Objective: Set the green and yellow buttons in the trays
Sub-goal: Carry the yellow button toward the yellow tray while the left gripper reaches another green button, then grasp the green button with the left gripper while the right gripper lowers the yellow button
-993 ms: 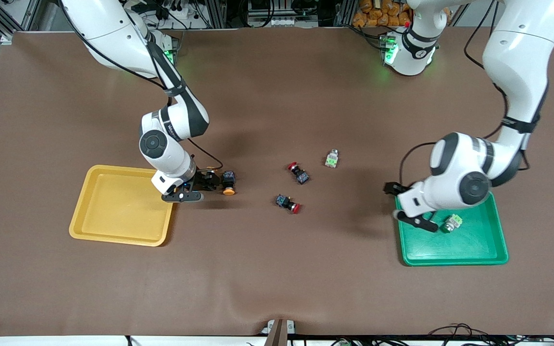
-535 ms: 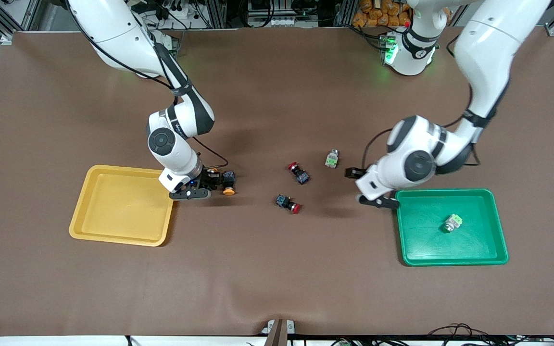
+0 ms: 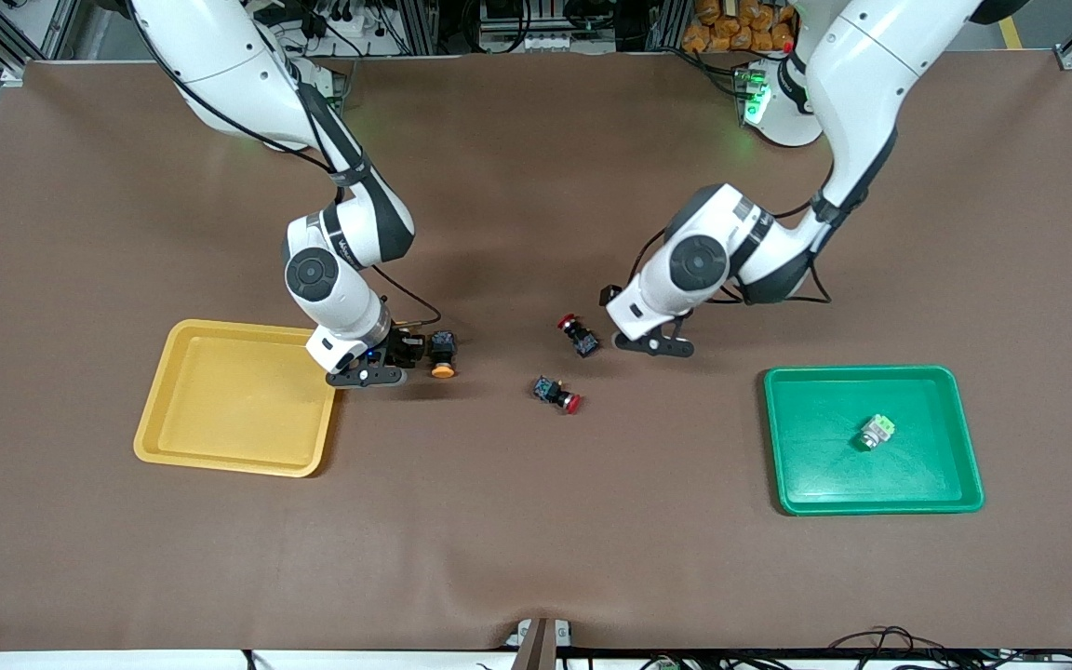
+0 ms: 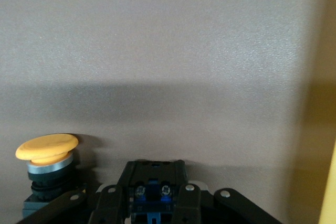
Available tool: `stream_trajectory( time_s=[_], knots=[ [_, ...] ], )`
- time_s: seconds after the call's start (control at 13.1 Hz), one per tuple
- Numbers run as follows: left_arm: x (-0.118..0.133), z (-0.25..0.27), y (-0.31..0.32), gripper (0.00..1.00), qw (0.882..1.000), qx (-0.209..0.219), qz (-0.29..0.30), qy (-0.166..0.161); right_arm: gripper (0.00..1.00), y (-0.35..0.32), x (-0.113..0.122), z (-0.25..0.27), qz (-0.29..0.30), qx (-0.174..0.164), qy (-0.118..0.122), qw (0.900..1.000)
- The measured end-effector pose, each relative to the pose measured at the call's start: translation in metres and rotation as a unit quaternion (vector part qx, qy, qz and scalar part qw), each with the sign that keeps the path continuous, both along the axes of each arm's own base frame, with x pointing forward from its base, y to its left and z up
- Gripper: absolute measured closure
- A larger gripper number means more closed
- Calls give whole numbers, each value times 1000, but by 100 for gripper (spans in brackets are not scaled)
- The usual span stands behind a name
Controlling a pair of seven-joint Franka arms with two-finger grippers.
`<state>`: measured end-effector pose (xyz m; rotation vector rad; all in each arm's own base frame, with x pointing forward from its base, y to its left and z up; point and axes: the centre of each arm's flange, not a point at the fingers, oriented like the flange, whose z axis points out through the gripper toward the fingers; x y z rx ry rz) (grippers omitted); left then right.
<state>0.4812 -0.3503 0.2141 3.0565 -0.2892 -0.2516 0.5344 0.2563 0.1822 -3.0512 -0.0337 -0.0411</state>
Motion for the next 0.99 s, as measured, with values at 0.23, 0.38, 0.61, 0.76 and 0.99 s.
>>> stream_trajectory(
  time_s=[0.23, 0.38, 0.61, 0.76, 0.99],
  knots=[
    [-13, -22, 15, 0, 999, 5, -32, -34, 67, -12, 6, 33, -7, -3, 26, 1000],
    [-17, -28, 20, 0, 999, 6, -34, -34, 67, -26, 12, 68, -13, -1, 40, 999],
    [-18, -29, 20, 5, 999, 4, -35, -35, 67, -61, 30, 112, -20, 5, 49, 999],
    [-18, -29, 19, 16, 999, 4, -35, -35, 67, -89, 48, 132, -22, 9, 48, 999],
    [-19, -31, 19, 43, 999, 4, -36, -33, 67, -146, 72, 160, -6, 15, 60, 998]
  ],
)
